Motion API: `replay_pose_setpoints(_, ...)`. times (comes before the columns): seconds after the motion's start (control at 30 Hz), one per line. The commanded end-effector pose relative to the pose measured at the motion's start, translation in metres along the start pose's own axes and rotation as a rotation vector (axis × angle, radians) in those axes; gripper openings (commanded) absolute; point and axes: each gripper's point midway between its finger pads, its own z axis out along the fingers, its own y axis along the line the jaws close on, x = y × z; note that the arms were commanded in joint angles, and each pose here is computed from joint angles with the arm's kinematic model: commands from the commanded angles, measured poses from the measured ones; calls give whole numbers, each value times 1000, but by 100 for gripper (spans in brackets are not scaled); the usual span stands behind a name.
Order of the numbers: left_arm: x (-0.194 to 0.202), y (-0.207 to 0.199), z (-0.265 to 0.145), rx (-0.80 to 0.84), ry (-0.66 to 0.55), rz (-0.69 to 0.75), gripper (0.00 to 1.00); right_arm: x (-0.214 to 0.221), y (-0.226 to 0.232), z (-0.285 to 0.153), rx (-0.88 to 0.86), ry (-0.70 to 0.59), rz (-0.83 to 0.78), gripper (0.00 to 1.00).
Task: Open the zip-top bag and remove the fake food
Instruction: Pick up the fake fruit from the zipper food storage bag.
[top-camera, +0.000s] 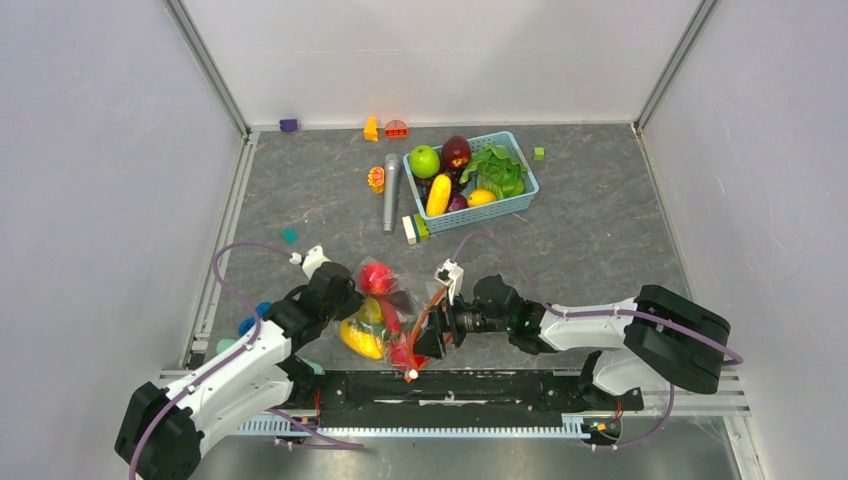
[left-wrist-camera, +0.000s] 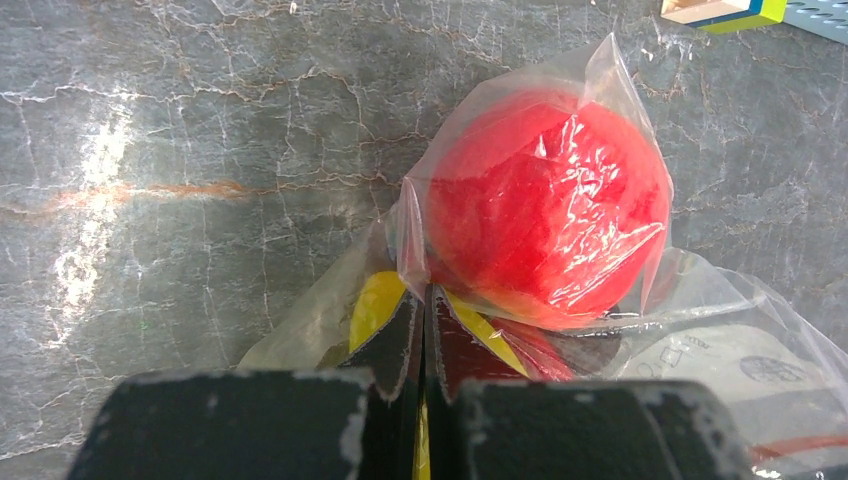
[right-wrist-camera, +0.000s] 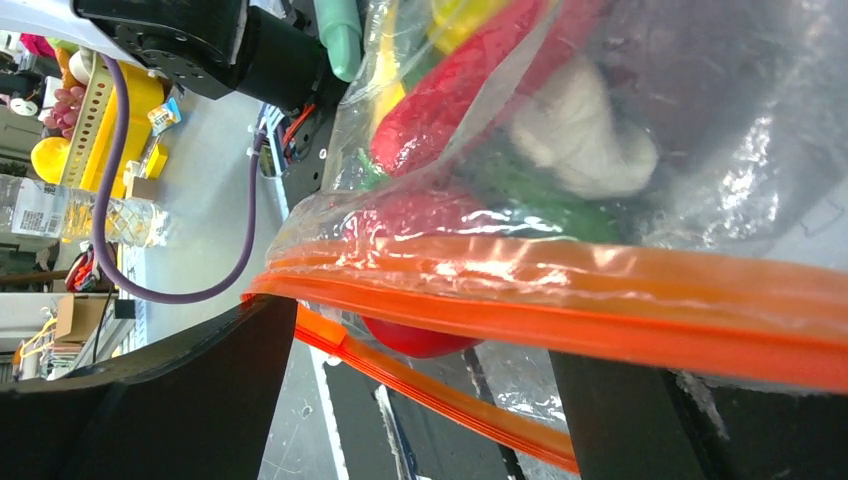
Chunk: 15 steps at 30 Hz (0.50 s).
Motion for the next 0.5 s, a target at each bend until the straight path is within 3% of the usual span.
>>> replay_pose_setpoints(0.0, 4, 1, 2, 4, 6, -25, 2, -17, 18, 12, -36, -34, -45, 98)
replay_pose_setpoints(0.47, 8, 1, 3, 8, 17, -30, 2, 1, 11, 39, 85, 60, -108, 98)
